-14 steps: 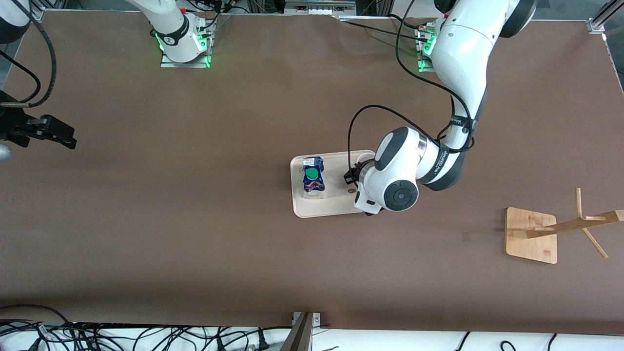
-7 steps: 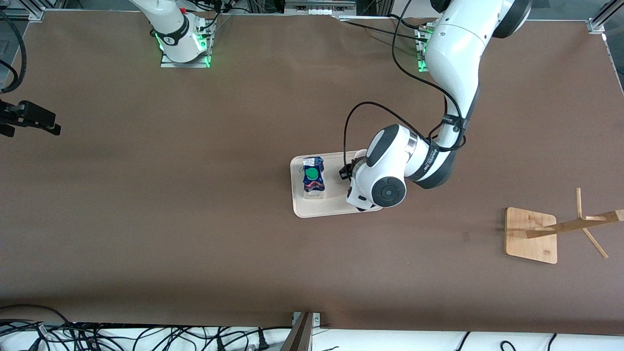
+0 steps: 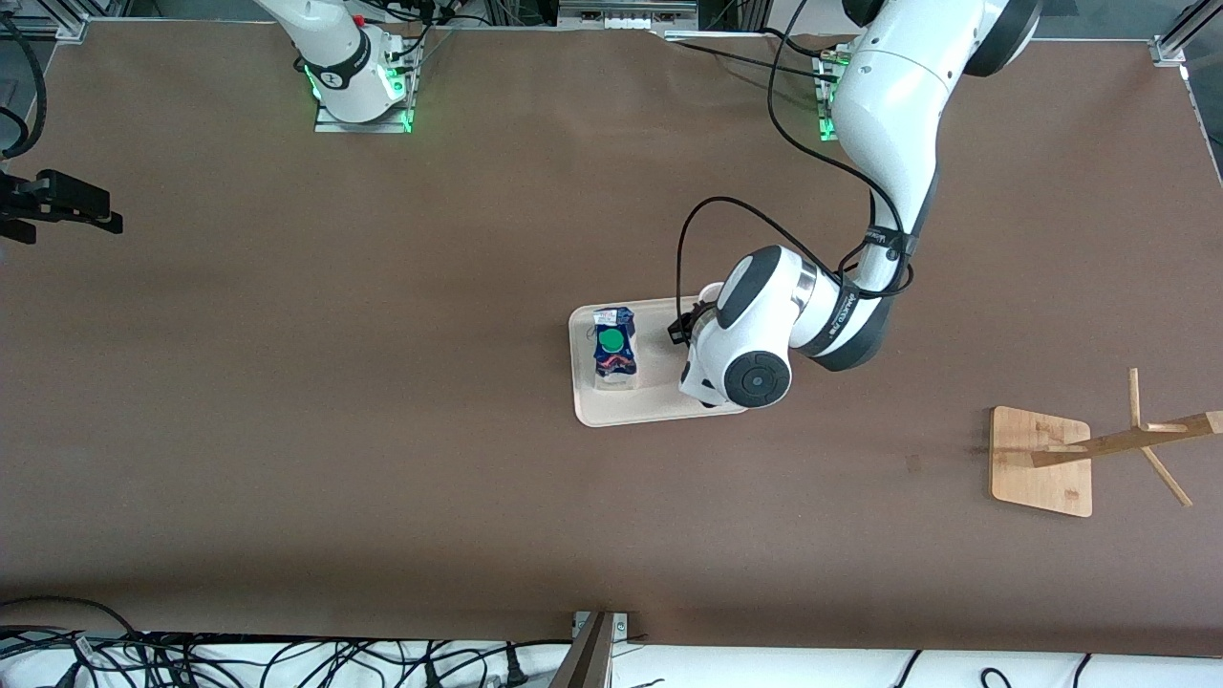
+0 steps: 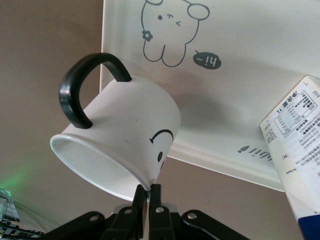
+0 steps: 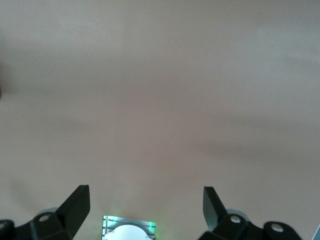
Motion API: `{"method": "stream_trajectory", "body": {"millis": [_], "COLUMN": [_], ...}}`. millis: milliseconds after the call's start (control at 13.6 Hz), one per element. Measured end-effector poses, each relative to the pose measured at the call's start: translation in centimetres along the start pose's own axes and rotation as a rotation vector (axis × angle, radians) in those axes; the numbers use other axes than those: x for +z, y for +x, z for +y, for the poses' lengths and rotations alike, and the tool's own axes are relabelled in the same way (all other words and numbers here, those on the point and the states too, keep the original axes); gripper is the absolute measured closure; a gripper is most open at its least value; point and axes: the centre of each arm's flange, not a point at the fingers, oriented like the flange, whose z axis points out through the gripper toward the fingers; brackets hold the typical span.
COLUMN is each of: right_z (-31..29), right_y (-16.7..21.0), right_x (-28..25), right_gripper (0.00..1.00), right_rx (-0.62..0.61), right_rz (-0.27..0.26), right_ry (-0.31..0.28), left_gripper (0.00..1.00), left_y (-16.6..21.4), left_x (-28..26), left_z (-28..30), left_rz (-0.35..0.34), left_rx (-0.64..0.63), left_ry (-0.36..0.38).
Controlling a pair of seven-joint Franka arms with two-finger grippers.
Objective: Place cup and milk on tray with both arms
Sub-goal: 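Open the left gripper and lift it away from the mug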
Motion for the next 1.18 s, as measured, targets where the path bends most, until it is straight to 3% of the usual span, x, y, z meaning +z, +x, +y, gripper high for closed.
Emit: {"method": "stream_trajectory", "body": {"millis": [294, 442, 589, 810, 1104, 1177], "right_z": [-0.2, -0.3, -0.2, -0.2, -0.4, -0.4], "right_y": [-0.5, -0.8, -1.1, -1.4, -2.4, -2.5], "right_x": [-0.7, -0.7, -0.5, -0.5, -1.4, -1.3], "right_gripper": [0.0, 0.0, 0.0, 0.0, 0.0, 0.0], "right_rx": [0.012, 0.011, 0.011, 0.013, 0.013, 0.013], "right_rz": [0.009, 0.012, 0.021, 0.027, 0.043, 0.04], "right_ry": [-0.003, -0.003, -0.006, -0.007, -0.008, -0.007], "left_gripper": [0.89, 0.72, 0.66, 0.41, 0.01, 0.0], "left_y": [0.4, 0.7, 0.9, 1.2, 1.3, 0.5], "left_x": [0.4, 0.6, 0.7, 0.1, -7.2, -10.5], "left_z": [0.2, 0.3, 0.4, 0.1, -2.8, -4.3], "left_rz": [0.004, 0.011, 0.015, 0.02, 0.085, 0.116], "left_rx": [-0.003, -0.005, -0.007, -0.011, -0.031, -0.036], "left_ry": [-0.005, -0.014, -0.018, -0.027, -0.125, -0.164]}}
